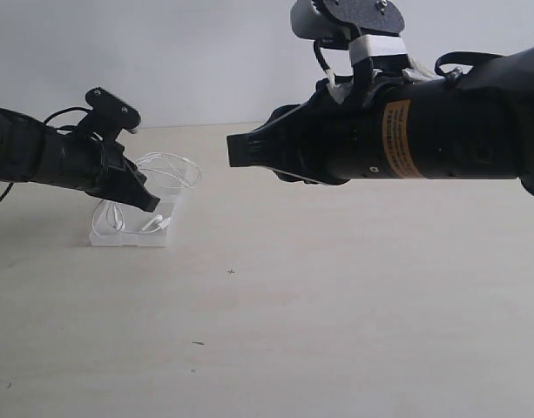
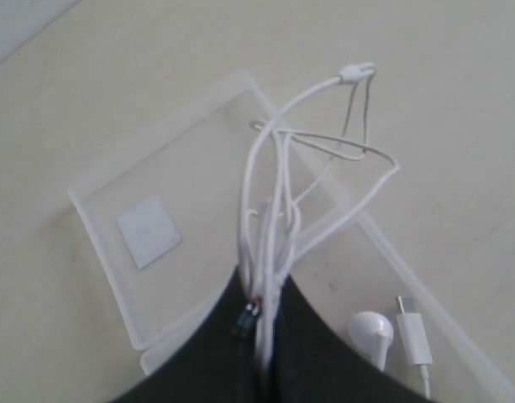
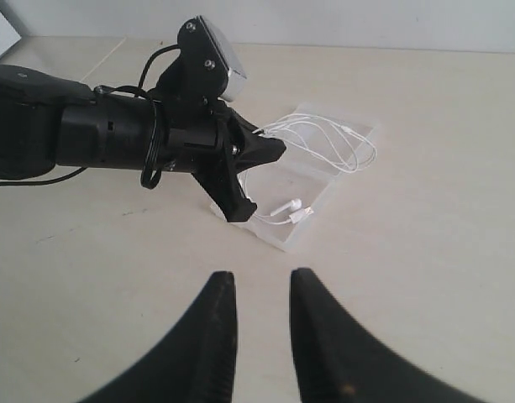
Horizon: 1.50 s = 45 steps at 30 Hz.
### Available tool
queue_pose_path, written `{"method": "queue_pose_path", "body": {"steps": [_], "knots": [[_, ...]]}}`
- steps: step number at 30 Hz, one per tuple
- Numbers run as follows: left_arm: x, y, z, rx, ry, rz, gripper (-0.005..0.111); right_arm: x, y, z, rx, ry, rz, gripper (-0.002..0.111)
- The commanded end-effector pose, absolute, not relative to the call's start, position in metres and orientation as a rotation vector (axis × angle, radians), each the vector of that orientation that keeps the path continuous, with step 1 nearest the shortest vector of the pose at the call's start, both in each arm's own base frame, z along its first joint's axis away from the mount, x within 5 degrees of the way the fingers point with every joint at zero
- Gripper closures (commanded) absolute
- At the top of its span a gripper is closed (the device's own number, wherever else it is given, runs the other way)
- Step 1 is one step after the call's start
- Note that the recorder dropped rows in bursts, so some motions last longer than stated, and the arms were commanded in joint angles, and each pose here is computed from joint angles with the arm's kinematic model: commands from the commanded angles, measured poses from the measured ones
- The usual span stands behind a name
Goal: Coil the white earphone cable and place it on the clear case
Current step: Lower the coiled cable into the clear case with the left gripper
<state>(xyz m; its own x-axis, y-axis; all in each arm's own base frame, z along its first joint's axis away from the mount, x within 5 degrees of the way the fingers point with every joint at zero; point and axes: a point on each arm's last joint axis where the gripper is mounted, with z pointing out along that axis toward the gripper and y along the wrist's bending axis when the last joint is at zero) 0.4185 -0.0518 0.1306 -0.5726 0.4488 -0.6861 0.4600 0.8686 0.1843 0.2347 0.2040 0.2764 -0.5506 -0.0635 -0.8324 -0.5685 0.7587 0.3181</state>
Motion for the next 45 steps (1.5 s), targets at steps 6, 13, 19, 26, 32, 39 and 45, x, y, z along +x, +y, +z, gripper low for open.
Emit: {"method": "queue_pose_path", "body": {"steps": [6,13,19,26,32,39,45], "knots": [[0.421,-0.049,0.138,0.567,2.258,-0.016,0.106,0.236,0.202,0.274,-0.471,2.074,0.707,0.085],[0.420,-0.049,0.138,0.567,2.258,-0.016,0.073,0.236,0.202,0.274,-0.471,2.074,0.707,0.085],[0.420,-0.049,0.138,0.567,2.260,-0.016,0.069,0.236,0.202,0.274,-0.471,2.074,0.707,0.085],[0.418,-0.049,0.138,0.567,2.261,-0.016,0.069,0.236,0.202,0.274,-0.471,2.074,0.707,0.085],[0.417,-0.049,0.143,0.558,2.253,-0.018,0.069,0.236,0.202,0.274,-0.471,2.074,0.707,0.085],[0.412,-0.047,0.145,0.555,2.259,-0.003,0.069,0.236,0.202,0.274,-0.471,2.074,0.707,0.085],[0.410,-0.046,0.149,0.544,2.255,0.014,0.069,0.236,0.202,0.274,-0.471,2.074,0.707,0.085]]}}
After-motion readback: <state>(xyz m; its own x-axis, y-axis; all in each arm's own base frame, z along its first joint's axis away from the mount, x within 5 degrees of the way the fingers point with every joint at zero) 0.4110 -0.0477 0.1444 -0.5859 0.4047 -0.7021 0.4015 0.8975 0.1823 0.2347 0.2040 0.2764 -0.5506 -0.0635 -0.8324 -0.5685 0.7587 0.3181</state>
